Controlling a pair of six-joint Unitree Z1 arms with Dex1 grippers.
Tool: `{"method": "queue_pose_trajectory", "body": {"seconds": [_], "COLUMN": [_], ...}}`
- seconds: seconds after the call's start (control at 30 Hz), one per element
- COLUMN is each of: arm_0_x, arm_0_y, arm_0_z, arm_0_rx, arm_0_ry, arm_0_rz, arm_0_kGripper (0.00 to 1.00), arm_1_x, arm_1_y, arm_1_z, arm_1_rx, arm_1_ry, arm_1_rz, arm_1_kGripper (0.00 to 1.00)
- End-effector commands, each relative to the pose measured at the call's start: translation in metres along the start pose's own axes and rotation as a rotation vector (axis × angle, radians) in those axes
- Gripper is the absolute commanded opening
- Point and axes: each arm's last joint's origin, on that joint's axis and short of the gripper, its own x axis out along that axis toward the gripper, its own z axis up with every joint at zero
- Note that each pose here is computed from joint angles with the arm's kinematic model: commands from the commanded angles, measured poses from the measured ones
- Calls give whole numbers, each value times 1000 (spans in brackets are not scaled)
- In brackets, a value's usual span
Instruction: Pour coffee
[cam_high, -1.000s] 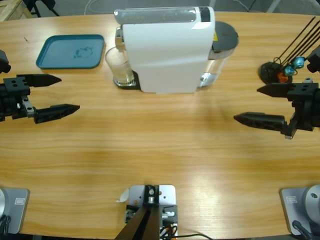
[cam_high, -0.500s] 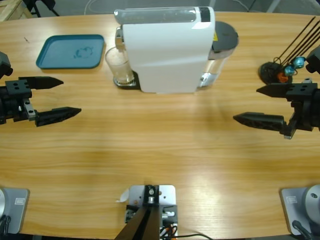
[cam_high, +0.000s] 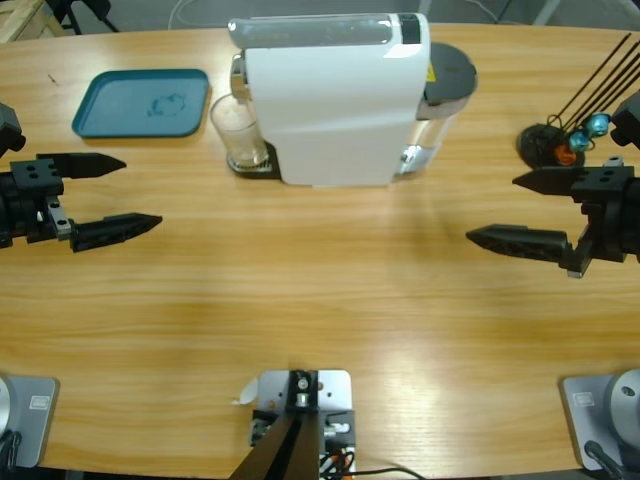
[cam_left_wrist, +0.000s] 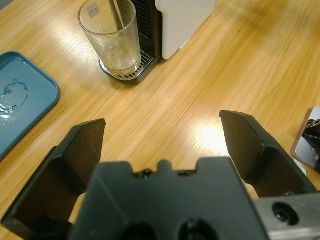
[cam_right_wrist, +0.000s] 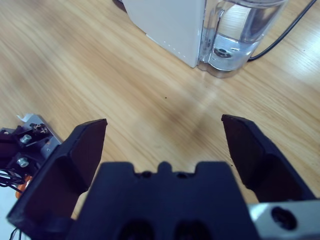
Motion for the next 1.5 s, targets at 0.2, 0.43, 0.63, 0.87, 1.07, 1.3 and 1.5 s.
{"method": "queue_pose_trajectory", "body": {"seconds": [0.2,0.43,0.63,0.87,1.07,1.3,1.5], "arm_0_x": [3,3,3,3,5,6,7], "arm_0_y": [-2,-2,-3,-2,-2,-1,-1], "arm_0_z": [-12,-12,-12,-12,-12,-12,-12], "arm_0_rx": [-17,-17,-18,-18,-19,-20,-21], "arm_0_ry": [36,36,36,38,40,42,47], "arm_0_rz": [0,0,0,1,1,0,5], "arm_0_kGripper": [996,996,996,996,996,996,996], "arm_1_x": [8,8,8,9,9,10,11], "arm_1_y": [-3,-3,-3,-3,-3,-3,-3], "arm_1_z": [-1,-1,-1,-1,-1,0,0], "arm_1_rx": [4,5,5,5,5,6,7], "arm_1_ry": [44,44,43,45,47,51,53], "arm_1_rz": [-1,-1,0,0,0,2,2], "arm_1_kGripper": [1000,1000,1000,1000,1000,1000,1000]}}
